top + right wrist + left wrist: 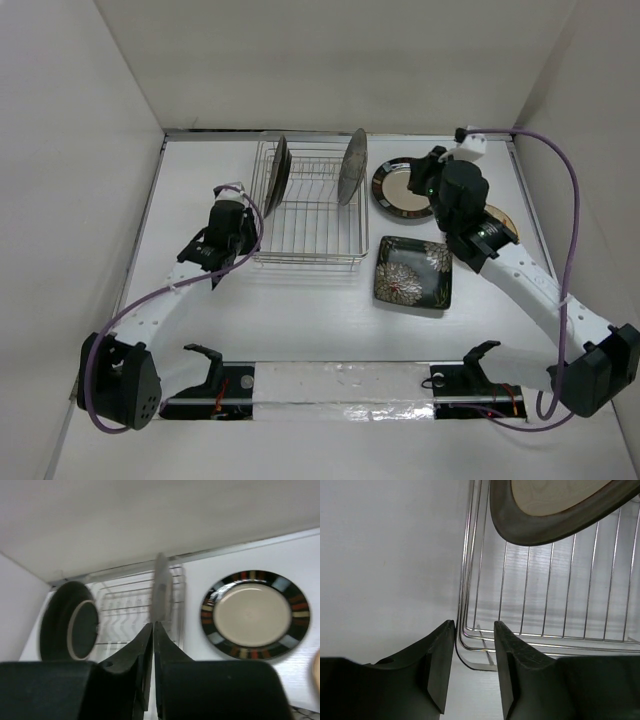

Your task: Load the plates into the dish rack

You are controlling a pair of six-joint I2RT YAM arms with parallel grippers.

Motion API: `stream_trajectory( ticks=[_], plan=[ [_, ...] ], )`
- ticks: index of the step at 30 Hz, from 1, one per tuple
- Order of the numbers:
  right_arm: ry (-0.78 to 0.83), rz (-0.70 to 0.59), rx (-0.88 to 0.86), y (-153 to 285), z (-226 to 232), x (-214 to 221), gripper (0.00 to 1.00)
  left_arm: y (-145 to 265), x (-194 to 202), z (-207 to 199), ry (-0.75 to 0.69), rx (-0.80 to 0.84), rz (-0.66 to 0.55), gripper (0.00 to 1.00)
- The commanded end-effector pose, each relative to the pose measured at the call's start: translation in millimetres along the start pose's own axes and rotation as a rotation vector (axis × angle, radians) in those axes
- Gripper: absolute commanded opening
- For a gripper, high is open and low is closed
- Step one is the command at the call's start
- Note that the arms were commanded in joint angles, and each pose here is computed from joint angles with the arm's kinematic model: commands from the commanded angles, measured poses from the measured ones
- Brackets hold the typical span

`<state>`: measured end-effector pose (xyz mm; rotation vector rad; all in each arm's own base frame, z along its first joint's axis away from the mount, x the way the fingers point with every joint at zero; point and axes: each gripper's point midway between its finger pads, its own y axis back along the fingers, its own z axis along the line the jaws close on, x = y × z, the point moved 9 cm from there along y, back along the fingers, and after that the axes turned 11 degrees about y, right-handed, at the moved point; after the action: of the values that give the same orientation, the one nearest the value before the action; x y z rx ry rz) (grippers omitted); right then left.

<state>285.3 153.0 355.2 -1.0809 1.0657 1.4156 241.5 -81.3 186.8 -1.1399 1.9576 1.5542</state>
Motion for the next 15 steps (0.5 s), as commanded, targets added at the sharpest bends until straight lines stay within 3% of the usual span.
stream_trajectory(
  ticks=[1,4,6,15],
  plan=[
    [-0.072,-0.020,-0.007,-6,-23,8,0.07,-1,-13,-11,-0.007,0.062,-0.019,0.31],
    [-0.113,-0.029,0.038,-5,-53,21,0.11,-6,-4,-7,-0.015,0.041,0.017,0.11],
    [-0.125,-0.024,0.059,-6,-72,30,0.20,-7,-1,-5,-0.014,0.030,0.029,0.00],
    [-0.100,0.090,0.142,-15,-112,72,0.53,3,16,1,0.033,0.036,0.101,0.00]
  ],
)
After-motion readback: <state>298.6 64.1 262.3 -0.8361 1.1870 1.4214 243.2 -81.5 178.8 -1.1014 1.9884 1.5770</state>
